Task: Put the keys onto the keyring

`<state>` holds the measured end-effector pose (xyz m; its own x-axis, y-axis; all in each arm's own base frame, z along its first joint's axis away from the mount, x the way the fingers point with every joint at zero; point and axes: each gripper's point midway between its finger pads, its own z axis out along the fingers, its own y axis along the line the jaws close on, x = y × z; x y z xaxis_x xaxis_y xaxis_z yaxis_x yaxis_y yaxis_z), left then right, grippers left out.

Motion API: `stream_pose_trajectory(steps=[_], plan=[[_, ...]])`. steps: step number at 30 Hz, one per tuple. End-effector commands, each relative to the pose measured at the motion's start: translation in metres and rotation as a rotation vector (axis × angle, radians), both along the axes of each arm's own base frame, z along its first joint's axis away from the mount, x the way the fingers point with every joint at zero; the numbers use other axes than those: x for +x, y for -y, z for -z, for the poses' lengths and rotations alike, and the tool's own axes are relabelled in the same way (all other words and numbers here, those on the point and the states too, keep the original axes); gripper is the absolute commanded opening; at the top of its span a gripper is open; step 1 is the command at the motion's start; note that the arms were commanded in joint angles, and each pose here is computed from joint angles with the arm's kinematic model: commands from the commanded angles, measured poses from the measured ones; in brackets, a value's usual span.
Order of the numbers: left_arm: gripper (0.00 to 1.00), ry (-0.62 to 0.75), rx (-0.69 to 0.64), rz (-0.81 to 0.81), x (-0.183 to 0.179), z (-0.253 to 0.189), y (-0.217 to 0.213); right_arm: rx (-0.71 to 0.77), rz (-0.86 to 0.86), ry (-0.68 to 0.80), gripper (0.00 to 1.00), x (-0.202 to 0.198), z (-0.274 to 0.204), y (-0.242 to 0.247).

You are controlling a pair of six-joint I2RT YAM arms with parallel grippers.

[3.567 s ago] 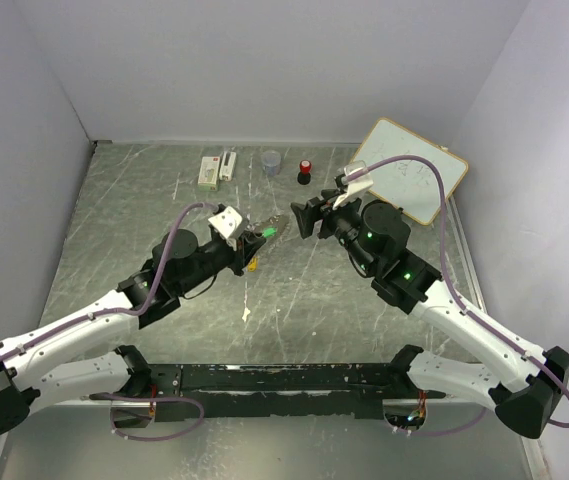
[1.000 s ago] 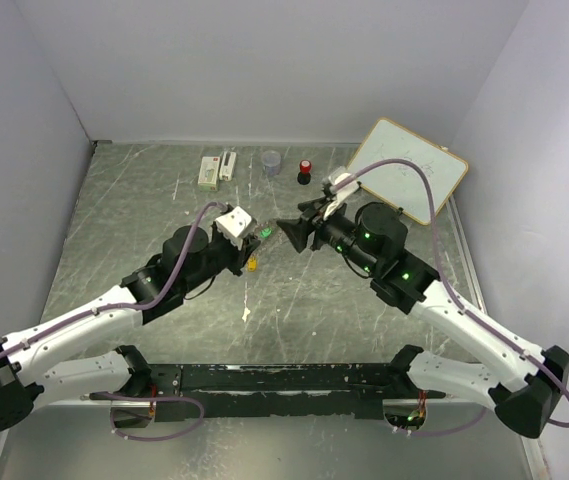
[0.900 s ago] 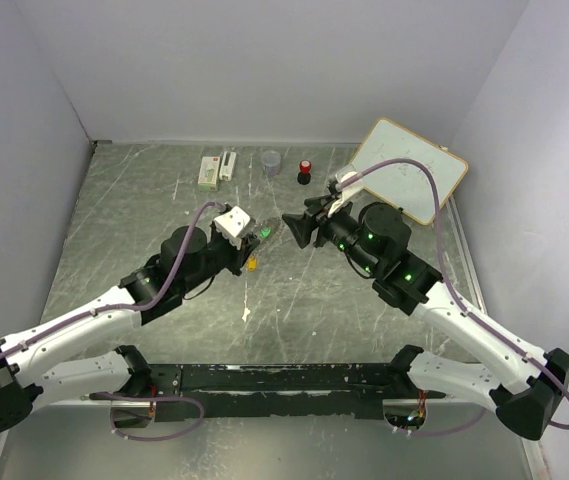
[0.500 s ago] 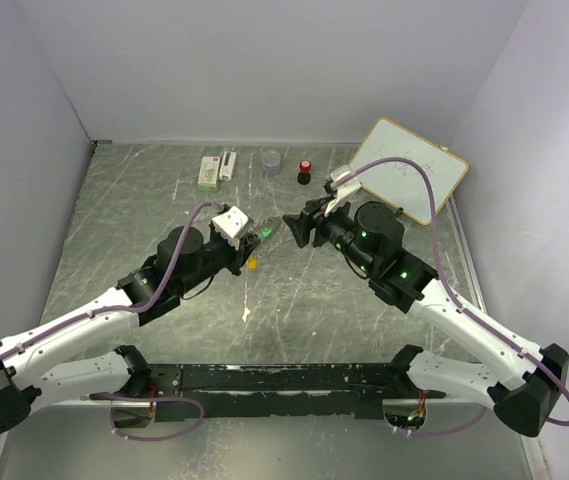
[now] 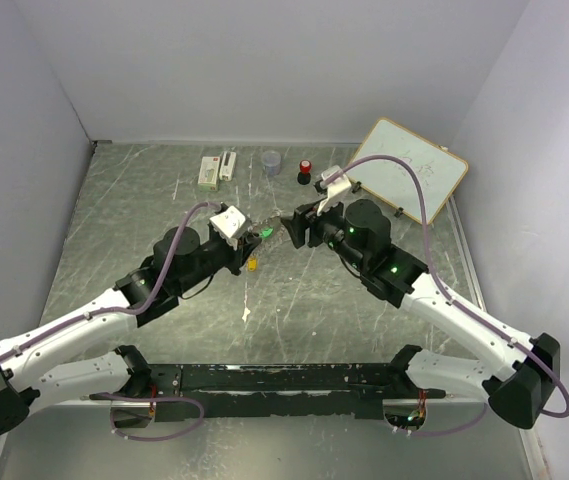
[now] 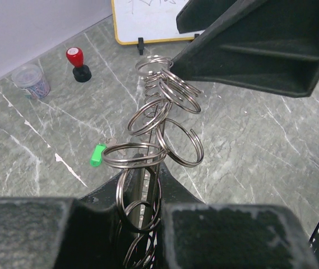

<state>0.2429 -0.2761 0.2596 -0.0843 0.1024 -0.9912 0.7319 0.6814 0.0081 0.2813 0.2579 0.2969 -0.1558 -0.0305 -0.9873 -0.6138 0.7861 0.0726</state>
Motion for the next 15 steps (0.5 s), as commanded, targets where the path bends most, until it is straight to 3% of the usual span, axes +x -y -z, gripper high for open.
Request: stream_pose_trajectory(steps=[1, 15], plan=[[0.07, 0.083, -0.096, 0.014, -0.002, -0.041, 0.000, 0.020, 0.049, 0.014, 0.60, 0.006, -0.013, 0.007], [0.07, 0.083, -0.107, 0.011, -0.003, -0.044, -0.002, 0.002, 0.141, 0.027, 0.60, 0.013, -0.016, 0.033]])
